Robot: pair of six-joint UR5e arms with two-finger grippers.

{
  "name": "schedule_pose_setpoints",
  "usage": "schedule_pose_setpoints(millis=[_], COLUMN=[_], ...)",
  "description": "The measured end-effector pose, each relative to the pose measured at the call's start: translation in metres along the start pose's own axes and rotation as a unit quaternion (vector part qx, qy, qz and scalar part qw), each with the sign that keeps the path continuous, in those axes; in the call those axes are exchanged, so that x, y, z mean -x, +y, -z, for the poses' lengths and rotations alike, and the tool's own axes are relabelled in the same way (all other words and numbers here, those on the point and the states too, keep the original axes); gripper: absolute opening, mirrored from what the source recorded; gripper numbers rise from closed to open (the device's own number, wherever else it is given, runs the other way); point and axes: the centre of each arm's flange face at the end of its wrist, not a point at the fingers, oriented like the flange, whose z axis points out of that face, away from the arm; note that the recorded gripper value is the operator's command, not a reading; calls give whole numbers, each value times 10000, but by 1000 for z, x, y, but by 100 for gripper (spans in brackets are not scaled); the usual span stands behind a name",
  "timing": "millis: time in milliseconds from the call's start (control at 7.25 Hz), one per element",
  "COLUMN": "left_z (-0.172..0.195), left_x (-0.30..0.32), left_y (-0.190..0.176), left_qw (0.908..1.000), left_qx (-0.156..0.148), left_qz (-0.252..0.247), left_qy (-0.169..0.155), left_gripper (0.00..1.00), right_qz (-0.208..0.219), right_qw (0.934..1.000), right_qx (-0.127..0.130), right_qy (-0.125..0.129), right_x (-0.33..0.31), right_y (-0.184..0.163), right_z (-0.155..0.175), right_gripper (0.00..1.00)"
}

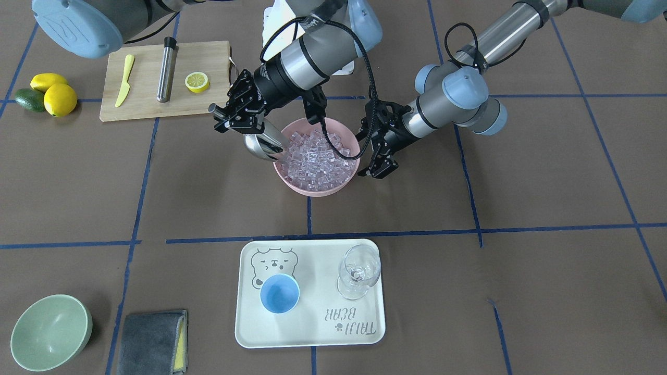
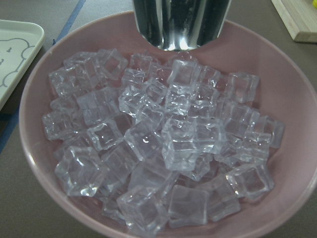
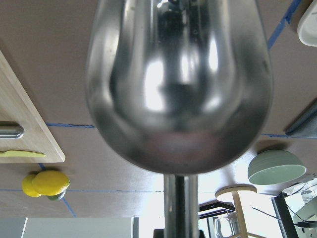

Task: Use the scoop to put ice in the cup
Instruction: 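Swing the right arm over and dip the scoop into the ice cubes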

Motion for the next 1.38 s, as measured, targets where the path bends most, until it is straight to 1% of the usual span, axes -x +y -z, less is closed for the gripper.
schedule_pose_setpoints(millis=[552, 828, 1379], left_z=[0, 0, -1], left_x=[0, 0, 0], left_y=[0, 1, 2], left_qw=[10000, 10000, 10000], left_qx=[-21, -28, -24], left_qz=[-18, -22, -21], left_qy=[1, -1, 1], left_gripper=[100, 100, 100], right_qz=[-7, -21, -76], right_qw=[9999, 9996, 9979], right_qx=[-102, -239, -567], right_qy=[63, 134, 296], right_x=[4, 10, 11], right_y=[-21, -32, -50], right_z=[-3, -4, -28], right_gripper=[0, 0, 0])
